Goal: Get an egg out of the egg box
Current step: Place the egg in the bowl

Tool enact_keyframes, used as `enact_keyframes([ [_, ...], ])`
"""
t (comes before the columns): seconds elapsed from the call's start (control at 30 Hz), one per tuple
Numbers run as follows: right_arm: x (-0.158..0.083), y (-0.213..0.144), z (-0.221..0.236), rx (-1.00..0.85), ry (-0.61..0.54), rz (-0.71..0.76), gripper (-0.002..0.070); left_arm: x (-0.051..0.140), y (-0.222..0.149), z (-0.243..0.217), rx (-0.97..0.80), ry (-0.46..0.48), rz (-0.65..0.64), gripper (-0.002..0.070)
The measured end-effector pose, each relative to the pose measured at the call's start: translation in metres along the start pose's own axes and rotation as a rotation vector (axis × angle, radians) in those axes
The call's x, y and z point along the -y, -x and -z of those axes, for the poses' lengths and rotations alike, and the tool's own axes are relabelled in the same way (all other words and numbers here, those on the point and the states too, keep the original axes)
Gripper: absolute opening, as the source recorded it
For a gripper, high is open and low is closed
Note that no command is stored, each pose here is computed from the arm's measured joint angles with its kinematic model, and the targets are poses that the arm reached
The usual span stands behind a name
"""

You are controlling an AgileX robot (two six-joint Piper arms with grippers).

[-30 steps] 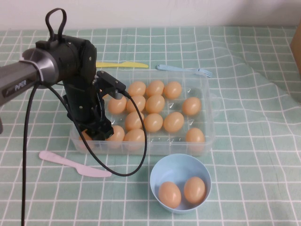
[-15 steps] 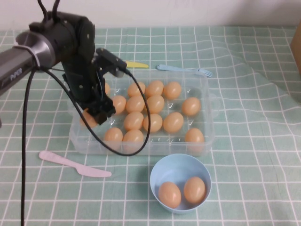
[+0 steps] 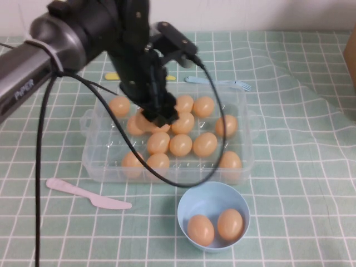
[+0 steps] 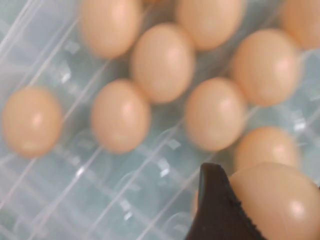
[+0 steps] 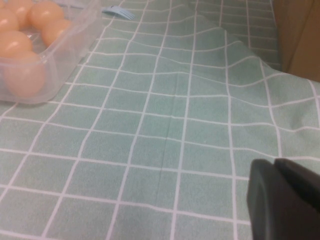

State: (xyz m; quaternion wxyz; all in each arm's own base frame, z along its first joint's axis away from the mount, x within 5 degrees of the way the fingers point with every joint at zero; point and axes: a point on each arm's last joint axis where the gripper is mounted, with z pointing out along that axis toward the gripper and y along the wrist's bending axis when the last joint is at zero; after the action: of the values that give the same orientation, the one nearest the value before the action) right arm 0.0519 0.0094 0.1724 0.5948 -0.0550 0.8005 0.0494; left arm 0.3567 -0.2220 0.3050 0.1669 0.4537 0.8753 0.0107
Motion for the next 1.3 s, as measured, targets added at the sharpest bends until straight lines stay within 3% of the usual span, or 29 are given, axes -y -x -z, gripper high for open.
enact_keyframes([
  [0.3,0.0,0.0,0.0,0.0,0.0,0.0,-0.0017,0.091,0.025,0.012,0.054,-0.127,-0.177,0.0346],
  [0.47,0.0,0.0,0.0,0.0,0.0,0.0,-0.0017,0.124,0.022,0.003,0.015,-0.177,-0.241,0.0346],
  [0.77,0.0,0.0,0.0,0.0,0.0,0.0,-0.0017,0.135,0.002,-0.025,-0.091,-0.213,-0.251,0.0346],
  [1.3,0.0,0.0,0.0,0.0,0.0,0.002,-0.0017,0.142,0.008,-0.07,-0.054,-0.215,-0.234,0.0345],
])
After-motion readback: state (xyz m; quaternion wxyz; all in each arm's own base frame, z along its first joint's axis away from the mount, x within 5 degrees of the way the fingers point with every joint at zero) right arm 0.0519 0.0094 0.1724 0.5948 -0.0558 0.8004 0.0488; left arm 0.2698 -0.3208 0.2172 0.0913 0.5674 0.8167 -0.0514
